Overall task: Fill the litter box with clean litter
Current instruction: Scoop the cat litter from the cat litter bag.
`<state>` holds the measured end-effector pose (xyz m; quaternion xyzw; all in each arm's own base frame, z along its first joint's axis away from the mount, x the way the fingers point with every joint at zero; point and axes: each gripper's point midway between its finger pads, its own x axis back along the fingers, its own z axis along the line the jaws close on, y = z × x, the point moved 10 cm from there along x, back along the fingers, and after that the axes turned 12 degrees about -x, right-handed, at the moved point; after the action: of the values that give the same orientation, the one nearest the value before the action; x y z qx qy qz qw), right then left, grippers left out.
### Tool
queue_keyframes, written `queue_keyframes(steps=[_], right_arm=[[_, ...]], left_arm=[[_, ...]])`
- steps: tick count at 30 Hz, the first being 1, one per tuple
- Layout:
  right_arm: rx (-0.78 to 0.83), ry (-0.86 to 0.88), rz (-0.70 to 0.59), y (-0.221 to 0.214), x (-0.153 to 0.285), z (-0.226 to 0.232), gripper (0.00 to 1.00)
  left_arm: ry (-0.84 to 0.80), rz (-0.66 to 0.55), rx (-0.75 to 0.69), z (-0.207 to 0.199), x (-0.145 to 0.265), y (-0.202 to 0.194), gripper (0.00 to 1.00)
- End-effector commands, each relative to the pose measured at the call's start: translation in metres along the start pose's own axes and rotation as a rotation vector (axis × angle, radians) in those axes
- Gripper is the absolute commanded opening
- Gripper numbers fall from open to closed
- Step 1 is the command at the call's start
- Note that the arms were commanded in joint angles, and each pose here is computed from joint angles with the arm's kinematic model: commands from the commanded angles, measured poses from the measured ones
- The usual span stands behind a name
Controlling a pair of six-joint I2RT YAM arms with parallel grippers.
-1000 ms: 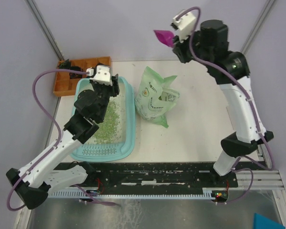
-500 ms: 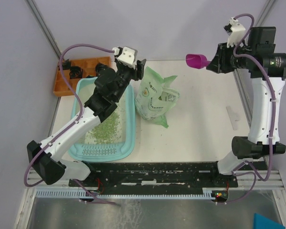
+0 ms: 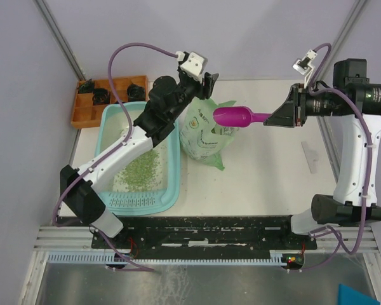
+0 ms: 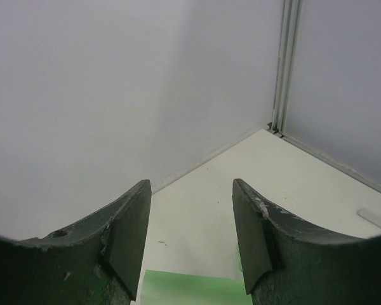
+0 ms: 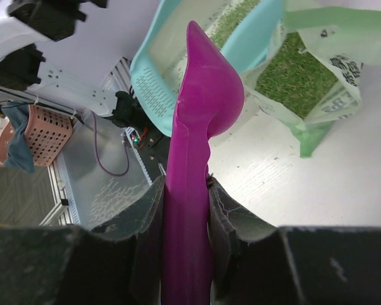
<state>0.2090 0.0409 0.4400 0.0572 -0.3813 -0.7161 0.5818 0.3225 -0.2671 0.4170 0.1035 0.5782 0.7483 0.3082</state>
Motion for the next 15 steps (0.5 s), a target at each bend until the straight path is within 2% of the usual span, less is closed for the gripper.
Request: queue_keyframes(steps=[1,8,15], right_arm=[[0.047,0.130,-0.057,-0.004,0.006,0.028,0.02],[0.019,0.088,-0.078,0.009,0.000,0.013,0.01],[0.003,0.045,-0.095,0.019,-0.003,0.003,0.02]], left_arm=[[-0.057,-0.107,0.058,-0.006,-0.008,0.027,0.60],[-0.172,-0.132,0.095,-0.034,-0.002,0.035,0.58],[-0.245,-0.102,0.097,-0.059,0.010,0.030,0.58]])
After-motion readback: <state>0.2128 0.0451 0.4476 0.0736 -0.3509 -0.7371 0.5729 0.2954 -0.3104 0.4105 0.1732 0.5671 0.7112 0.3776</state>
